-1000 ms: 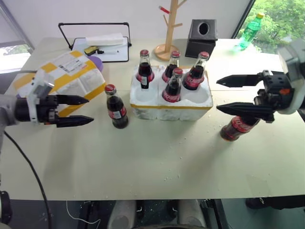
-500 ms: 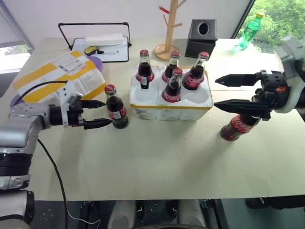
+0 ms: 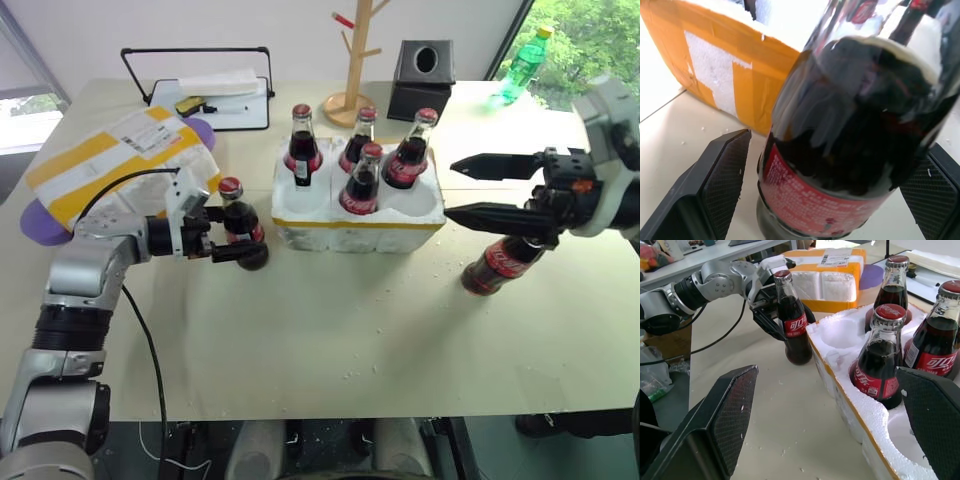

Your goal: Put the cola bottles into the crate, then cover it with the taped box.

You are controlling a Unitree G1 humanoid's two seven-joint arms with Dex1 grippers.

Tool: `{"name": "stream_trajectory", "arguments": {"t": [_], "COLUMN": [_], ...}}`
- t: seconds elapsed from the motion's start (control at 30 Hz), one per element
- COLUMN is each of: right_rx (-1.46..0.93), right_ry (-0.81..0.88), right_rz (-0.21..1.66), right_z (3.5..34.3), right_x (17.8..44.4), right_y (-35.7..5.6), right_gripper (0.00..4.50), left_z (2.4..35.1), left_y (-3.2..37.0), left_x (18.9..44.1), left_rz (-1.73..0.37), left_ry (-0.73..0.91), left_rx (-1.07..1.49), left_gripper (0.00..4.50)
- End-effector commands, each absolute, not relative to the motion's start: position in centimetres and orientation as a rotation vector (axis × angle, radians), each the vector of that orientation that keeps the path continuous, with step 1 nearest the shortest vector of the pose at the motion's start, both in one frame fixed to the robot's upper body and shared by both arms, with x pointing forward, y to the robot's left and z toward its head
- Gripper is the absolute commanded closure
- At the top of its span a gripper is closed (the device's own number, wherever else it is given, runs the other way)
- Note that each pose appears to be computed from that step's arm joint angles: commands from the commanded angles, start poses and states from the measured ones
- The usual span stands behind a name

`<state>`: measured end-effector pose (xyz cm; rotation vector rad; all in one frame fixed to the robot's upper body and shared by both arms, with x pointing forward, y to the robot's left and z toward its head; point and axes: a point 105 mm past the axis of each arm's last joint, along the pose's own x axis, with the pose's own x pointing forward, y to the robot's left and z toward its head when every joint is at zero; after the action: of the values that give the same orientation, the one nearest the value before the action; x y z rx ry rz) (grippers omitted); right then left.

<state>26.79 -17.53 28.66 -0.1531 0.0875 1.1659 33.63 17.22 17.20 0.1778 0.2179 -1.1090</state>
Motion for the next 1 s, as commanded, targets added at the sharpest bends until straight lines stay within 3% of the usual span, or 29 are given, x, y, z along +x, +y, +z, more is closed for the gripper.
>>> {"name": "stream_trajectory", "arguments": {"t": [0.03, 0.2, 0.4, 0.6, 0.83, 1.0], "right_rx": [-0.176, -0.169, -0.170, -0.167, -0.161, -0.158], "right_ry": [0.029, 0.022, 0.020, 0.013, 0.005, 0.005], "right_rz": [1.163, 1.154, 1.147, 1.130, 1.107, 1.088], "right_z": [29.9, 30.0, 30.0, 29.8, 29.5, 29.5], "right_x": [26.2, 26.3, 26.5, 26.7, 26.4, 26.2], "right_y": [-17.5, -17.5, -17.6, -17.8, -18.1, -18.4], "right_gripper": [0.00, 0.00, 0.00, 0.00, 0.00, 0.00], "left_z": [18.5, 19.7, 25.9, 33.2, 32.4, 30.9], "left_y": [17.4, 18.0, 18.5, 15.9, 12.4, 11.2], "left_x": [33.1, 32.6, 31.5, 33.1, 36.4, 37.5], "left_rz": [-1.138, -1.150, -1.251, -1.328, -1.362, -1.388], "left_ry": [0.198, 0.224, 0.178, 0.006, -0.011, 0.017], "left_rx": [0.187, 0.223, 0.211, 0.196, 0.265, 0.300], "left_gripper": [1.68, 1.69, 1.69, 1.69, 1.69, 1.69]}}
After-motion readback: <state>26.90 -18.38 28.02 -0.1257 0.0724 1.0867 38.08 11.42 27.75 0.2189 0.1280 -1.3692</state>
